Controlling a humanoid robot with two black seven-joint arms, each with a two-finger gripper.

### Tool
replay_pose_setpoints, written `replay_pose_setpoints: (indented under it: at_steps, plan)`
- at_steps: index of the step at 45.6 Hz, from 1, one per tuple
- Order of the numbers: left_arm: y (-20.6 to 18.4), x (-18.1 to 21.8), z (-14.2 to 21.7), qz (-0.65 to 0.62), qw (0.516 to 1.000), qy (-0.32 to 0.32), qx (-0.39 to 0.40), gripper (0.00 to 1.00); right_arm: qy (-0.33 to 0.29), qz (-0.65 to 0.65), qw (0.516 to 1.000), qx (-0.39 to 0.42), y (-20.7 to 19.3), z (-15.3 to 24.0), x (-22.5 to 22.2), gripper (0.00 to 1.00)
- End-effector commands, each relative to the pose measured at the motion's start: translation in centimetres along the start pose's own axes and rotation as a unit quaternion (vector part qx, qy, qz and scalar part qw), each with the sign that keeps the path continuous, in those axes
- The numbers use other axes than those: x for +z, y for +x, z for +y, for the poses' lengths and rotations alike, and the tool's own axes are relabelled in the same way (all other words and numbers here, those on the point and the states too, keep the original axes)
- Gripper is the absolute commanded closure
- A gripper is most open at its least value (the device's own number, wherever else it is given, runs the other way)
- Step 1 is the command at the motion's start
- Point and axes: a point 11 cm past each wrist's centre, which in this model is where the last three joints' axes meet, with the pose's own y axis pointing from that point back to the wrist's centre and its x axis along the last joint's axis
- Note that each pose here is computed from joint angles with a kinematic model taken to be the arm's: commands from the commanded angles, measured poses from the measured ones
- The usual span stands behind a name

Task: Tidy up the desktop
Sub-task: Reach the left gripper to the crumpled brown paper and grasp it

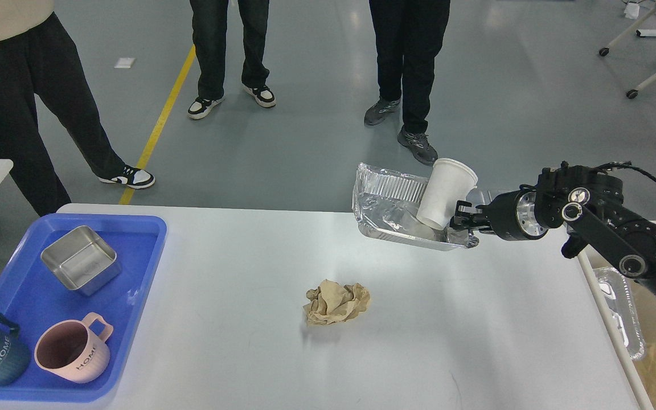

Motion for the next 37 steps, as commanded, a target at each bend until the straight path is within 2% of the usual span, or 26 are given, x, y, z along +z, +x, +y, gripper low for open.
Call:
replay_pose_setpoints:
  at_steps: [1, 7, 10, 16, 24, 31, 37]
  plan:
    - [-0.2, 0.0, -0.4, 0.001, 1.000, -0.006, -0.005, 0.10, 0.001, 0.000, 1.000, 0.000, 0.0, 0.0, -0.1, 1.00]
    - [-0.8, 0.3, -1.6, -0.003, 1.000, -0.010, -0.022, 0.10, -0.001, 0.000, 1.000, 0.002, 0.1, 0.1, 0.1, 1.00]
    - [-1.9, 1.0, -3.6, -0.017, 0.999, -0.018, -0.047, 0.10, -0.002, -0.001, 1.000, 0.003, 0.2, 0.2, 0.2, 1.00]
    - [-7.3, 5.5, -12.5, -0.070, 0.993, -0.043, -0.088, 0.10, 0.000, -0.001, 1.000, 0.002, 0.1, 0.1, 0.0, 1.00]
    - [-18.3, 11.3, -24.6, -0.127, 0.981, -0.055, -0.134, 0.10, -0.001, -0.001, 1.000, 0.003, 0.2, 0.3, 0.2, 1.00]
    - [-26.0, 12.1, -30.5, -0.159, 0.969, -0.036, -0.186, 0.10, 0.005, -0.002, 1.000, 0.008, 0.4, 0.5, -0.1, 1.00]
    - [-28.2, 12.7, -33.3, -0.160, 0.969, -0.021, -0.188, 0.10, 0.002, -0.002, 1.000, 0.010, 0.6, 0.8, 0.2, 1.00]
